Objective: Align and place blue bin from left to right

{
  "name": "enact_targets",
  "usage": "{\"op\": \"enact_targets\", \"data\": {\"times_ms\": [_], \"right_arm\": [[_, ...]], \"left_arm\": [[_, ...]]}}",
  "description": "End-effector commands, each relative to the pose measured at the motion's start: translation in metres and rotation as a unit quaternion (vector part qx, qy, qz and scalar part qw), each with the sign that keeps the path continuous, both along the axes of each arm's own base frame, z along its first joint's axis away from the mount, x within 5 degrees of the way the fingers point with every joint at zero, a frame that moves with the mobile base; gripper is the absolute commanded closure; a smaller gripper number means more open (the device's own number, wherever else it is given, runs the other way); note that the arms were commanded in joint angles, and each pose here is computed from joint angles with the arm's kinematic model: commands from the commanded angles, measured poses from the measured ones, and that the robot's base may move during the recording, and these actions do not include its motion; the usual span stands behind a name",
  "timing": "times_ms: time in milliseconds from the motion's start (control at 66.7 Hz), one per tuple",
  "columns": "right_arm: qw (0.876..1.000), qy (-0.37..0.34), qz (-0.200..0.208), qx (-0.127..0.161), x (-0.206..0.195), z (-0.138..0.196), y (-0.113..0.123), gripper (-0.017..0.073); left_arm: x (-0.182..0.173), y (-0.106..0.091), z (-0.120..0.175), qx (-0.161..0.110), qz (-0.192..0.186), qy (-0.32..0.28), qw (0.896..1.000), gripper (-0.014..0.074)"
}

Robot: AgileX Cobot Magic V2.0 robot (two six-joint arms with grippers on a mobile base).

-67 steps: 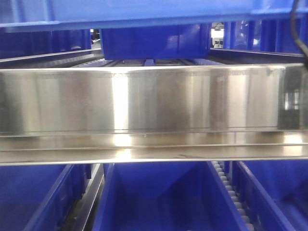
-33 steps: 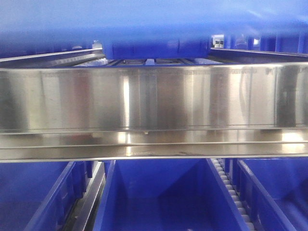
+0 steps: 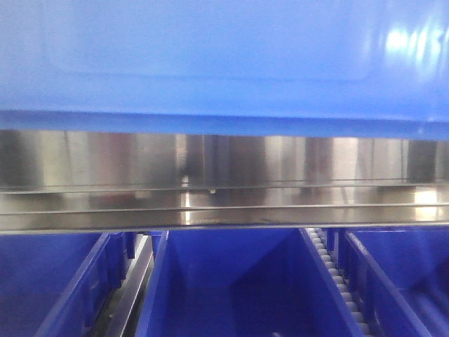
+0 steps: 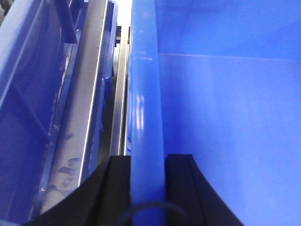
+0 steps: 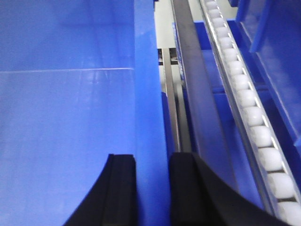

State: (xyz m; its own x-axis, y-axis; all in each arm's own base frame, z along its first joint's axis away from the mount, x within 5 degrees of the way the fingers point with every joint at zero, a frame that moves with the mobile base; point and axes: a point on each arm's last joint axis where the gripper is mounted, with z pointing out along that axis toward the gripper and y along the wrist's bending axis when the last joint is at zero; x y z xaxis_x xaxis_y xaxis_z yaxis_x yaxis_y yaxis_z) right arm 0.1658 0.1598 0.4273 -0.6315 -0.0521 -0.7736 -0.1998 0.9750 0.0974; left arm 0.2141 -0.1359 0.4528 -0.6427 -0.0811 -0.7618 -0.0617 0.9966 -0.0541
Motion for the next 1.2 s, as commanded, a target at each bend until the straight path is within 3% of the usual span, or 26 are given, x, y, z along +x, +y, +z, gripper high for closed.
{"op": "enact_targets", "data": {"times_ms": [0,405,915,1065,1185], "right_arm": [[0.997,-0.054,0.030,0.042,-0.001,0.014,0.005,0.0637],[0.997,-0.057,0.029,0.040,0.000,0.015,0.004,0.0637],[0.997,-0.058,0.030,0.041,0.000,0.015,0.005,0.0637],[0.997,-0.058,0.031,0.042,0.000,0.015,0.005,0.0637],[0.997,-0.058,0.031,0.042,0.000,0.015,0.005,0.0637]], "left_arm": [[-0.004,-0.006,0.009,-0.026,-0.033,-0.036,0.998,0.0704],[-0.009,-0.001,0.011,-0.006,-0.053,-0.040,0.998,0.0704],[-0.012,0.001,0.014,-0.014,-0.055,-0.043,0.997,0.0704],[-0.009,-0.004,0.012,-0.041,-0.058,-0.059,0.996,0.0704],[-0.008,-0.005,0.004,-0.039,-0.055,-0.050,0.997,0.0704]]}}
